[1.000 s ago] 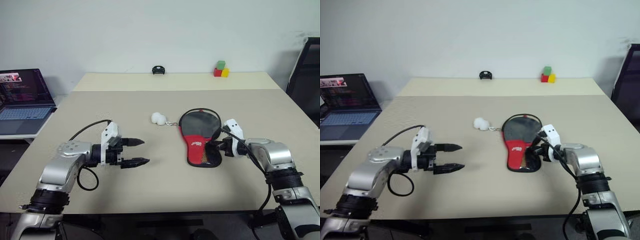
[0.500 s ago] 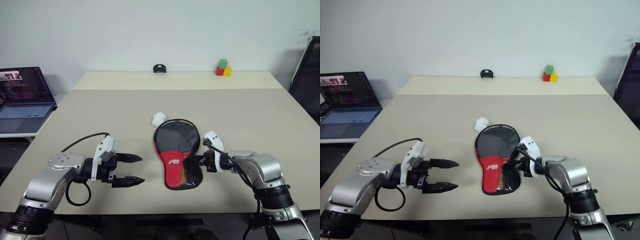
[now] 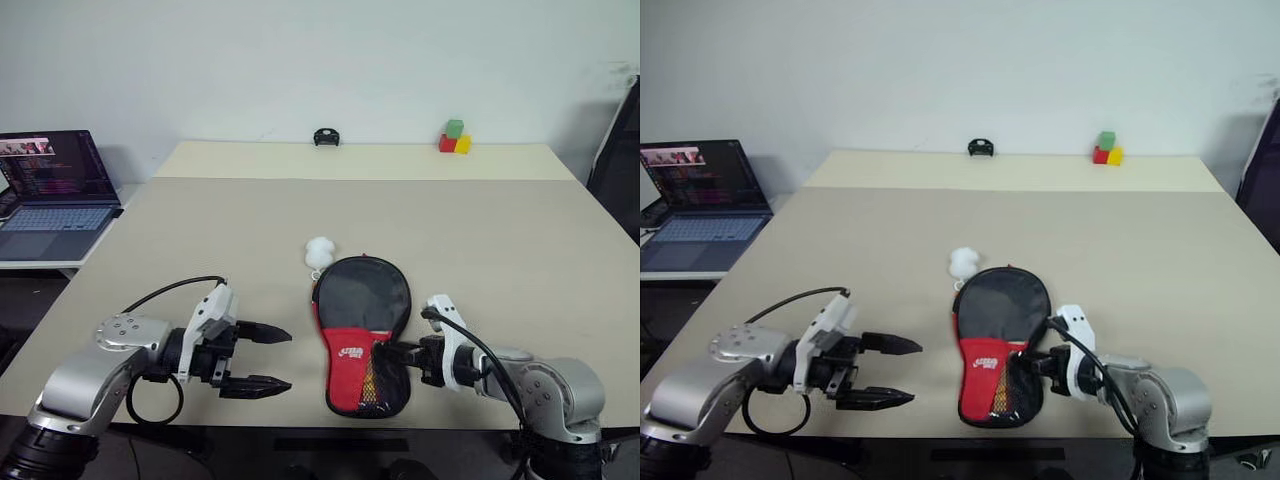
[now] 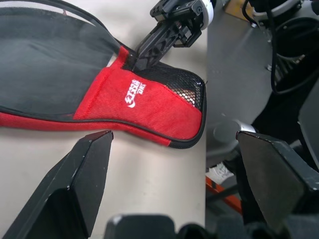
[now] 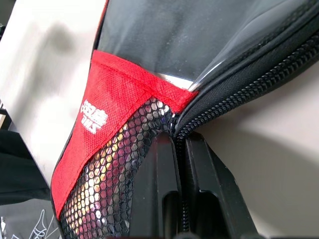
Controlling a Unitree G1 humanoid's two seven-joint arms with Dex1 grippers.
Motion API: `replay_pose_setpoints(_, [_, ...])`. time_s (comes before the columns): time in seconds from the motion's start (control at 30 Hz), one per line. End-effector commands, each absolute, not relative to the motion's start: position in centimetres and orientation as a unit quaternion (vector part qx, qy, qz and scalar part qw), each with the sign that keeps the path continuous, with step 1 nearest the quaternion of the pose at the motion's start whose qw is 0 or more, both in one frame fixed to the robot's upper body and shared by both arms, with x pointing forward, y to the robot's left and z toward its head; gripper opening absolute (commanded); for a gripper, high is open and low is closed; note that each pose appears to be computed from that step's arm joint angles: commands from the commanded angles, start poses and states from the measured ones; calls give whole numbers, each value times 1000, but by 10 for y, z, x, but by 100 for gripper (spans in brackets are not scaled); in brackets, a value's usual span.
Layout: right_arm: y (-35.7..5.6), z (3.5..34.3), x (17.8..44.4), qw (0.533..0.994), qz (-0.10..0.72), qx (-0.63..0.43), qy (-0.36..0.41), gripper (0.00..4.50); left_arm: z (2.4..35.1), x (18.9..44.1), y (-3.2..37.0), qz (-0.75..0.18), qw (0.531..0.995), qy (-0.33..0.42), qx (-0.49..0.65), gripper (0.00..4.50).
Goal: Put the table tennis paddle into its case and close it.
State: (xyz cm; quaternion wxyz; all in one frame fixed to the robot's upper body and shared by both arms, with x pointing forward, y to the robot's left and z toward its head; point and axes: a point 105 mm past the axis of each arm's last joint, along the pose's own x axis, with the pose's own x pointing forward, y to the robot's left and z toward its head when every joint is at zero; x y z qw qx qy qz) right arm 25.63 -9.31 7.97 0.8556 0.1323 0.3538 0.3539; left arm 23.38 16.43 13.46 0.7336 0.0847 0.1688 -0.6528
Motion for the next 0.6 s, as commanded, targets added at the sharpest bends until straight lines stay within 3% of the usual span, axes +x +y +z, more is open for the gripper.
replay_pose_setpoints(0.03, [-93, 77, 245, 847, 360, 137, 368, 2, 142, 232, 162, -666, 722, 155, 104, 433])
replay_pose_setpoints(0.6, [-102, 72, 240, 845, 354, 130, 380, 2, 142, 233, 163, -661, 726, 155, 108, 433])
